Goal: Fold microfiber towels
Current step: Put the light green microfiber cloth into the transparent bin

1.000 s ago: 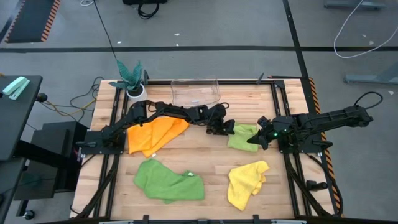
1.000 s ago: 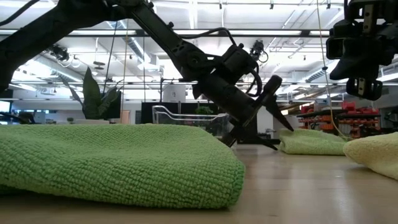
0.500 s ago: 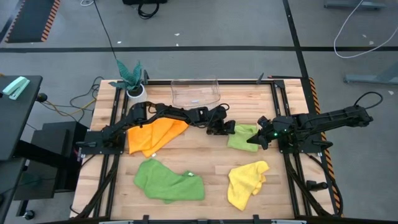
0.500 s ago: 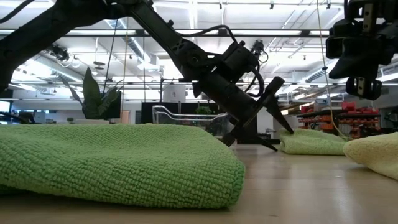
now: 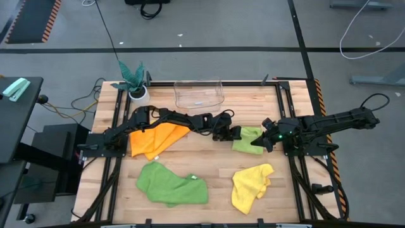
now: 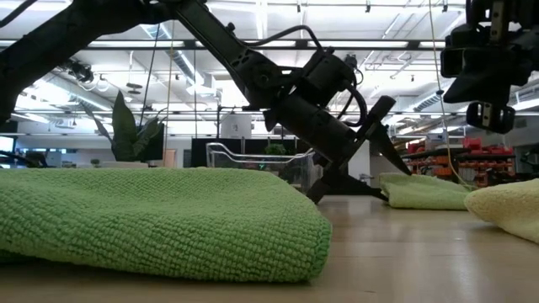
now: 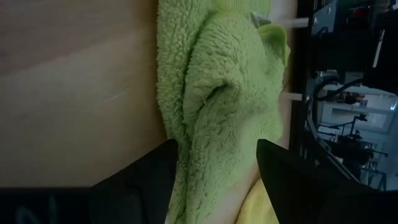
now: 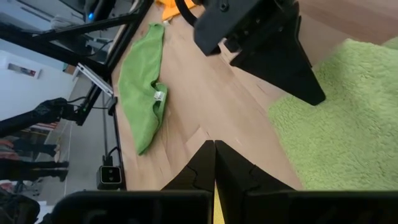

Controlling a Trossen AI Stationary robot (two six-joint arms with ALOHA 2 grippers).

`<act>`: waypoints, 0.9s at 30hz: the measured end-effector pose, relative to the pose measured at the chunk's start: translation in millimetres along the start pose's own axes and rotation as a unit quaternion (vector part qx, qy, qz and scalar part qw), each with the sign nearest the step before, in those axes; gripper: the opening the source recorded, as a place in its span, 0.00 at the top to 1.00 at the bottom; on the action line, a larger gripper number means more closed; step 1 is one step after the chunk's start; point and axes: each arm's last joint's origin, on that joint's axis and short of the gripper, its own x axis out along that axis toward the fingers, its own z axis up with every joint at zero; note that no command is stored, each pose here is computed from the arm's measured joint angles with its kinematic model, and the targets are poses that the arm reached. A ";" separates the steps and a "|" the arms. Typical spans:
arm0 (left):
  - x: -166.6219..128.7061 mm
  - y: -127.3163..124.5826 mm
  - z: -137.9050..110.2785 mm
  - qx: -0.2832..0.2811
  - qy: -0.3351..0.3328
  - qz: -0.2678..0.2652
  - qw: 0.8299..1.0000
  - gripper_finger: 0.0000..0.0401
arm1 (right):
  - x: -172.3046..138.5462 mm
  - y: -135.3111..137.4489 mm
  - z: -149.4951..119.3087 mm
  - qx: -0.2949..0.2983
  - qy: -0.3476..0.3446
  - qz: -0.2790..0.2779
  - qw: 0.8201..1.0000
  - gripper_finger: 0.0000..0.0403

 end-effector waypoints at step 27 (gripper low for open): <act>0.9 -3.4 -1.6 0.046 -0.013 -0.013 0.999 0.43 | -4.8 -41.4 -24.3 0.143 0.052 -0.287 0.946 0.99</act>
